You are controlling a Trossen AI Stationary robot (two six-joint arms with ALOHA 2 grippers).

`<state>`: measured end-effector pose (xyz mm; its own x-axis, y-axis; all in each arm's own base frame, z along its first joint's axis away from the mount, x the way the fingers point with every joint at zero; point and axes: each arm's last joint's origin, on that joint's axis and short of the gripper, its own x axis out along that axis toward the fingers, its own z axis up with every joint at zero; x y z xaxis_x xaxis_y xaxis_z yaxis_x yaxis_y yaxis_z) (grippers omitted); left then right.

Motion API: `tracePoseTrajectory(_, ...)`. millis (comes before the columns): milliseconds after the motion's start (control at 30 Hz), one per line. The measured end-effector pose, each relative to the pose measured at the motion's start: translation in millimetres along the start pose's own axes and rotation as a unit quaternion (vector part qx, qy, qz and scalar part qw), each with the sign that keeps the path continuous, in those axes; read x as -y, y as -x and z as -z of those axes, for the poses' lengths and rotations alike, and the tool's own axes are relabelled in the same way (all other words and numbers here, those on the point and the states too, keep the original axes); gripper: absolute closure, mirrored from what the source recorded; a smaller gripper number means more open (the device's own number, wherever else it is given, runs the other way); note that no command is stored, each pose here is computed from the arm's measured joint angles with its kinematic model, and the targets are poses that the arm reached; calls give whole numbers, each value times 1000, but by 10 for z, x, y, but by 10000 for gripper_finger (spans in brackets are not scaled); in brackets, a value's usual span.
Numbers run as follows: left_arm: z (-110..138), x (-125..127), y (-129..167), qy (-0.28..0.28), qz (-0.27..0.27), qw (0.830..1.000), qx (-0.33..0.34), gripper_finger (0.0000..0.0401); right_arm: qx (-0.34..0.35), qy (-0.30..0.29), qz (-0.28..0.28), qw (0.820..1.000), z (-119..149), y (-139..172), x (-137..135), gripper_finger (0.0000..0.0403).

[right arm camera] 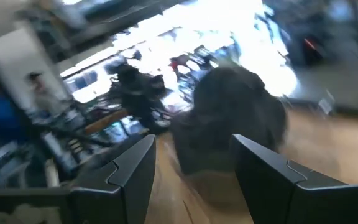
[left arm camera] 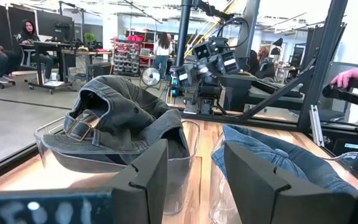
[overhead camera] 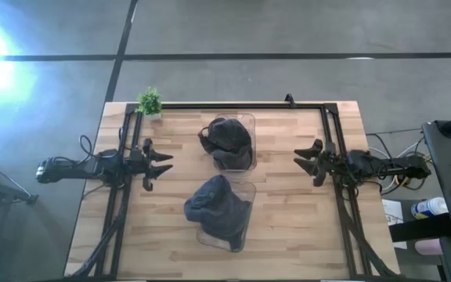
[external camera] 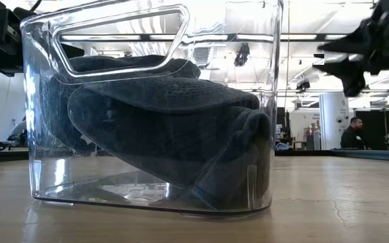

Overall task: Pick & Place hat
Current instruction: Return to Home Position

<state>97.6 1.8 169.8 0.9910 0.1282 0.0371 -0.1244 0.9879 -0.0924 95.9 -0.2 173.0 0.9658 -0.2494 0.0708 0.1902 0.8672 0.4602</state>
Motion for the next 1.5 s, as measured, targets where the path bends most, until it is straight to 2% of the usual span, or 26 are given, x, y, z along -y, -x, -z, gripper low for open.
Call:
tracePoseTrajectory(67,-1,0,0,0,0,1000,0,250,2,59,-44,997,-34,1,-26,199)
tracePoseTrajectory(133,1,0,-2,0,0,1000,-1,250,-9,127,-98,987,-25,1,-47,200)
tracePoseTrajectory(200,3,0,-4,-1,0,1000,-3,250,-2,162,-134,978,-41,7,-75,199)
tracePoseTrajectory(333,3,1,-4,0,0,1000,-3,250,-1,192,-137,972,-38,5,-75,199)
tracePoseTrajectory(667,3,1,-5,-1,0,1000,-3,250,-25,195,-130,972,4,-24,-64,199)
tracePoseTrajectory(1500,1,1,-5,-1,0,1000,-3,250,-25,194,-130,972,5,-25,-64,199)
